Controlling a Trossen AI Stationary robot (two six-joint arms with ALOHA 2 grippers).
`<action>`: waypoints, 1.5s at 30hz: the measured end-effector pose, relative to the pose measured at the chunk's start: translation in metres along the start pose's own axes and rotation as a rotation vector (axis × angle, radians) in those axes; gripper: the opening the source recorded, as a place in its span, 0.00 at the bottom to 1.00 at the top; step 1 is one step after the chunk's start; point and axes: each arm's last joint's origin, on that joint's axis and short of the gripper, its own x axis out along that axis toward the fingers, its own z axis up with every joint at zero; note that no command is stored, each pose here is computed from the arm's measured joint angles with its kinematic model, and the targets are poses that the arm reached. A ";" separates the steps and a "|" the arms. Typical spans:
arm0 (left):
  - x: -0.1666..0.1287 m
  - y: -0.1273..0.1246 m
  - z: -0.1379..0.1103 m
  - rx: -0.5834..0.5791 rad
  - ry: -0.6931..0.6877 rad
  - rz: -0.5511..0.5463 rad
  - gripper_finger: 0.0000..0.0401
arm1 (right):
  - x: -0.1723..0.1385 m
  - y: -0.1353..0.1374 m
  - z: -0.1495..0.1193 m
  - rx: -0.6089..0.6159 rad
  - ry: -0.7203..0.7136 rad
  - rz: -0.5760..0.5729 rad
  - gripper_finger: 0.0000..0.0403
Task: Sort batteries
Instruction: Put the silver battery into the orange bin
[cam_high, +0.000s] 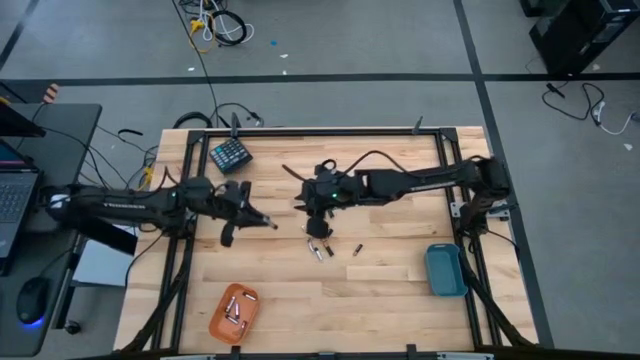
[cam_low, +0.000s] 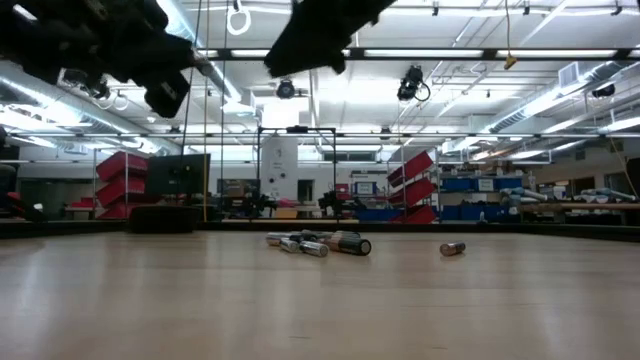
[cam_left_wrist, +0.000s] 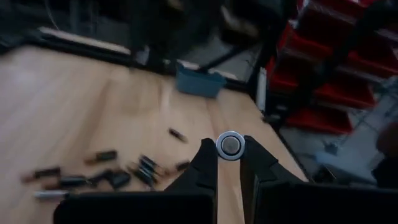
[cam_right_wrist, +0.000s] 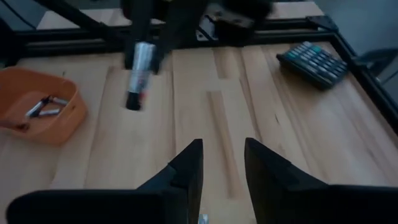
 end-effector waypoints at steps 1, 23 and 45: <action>0.001 -0.005 -0.001 -0.005 0.023 0.004 0.04 | -0.006 0.000 0.001 -0.001 0.011 -0.001 0.26; 0.025 -0.161 0.000 0.040 0.713 0.229 0.03 | -0.003 0.010 -0.053 0.067 0.173 -0.002 0.25; 0.025 -0.195 -0.050 -0.191 0.895 0.336 0.25 | 0.003 0.015 -0.056 0.090 0.076 0.046 0.25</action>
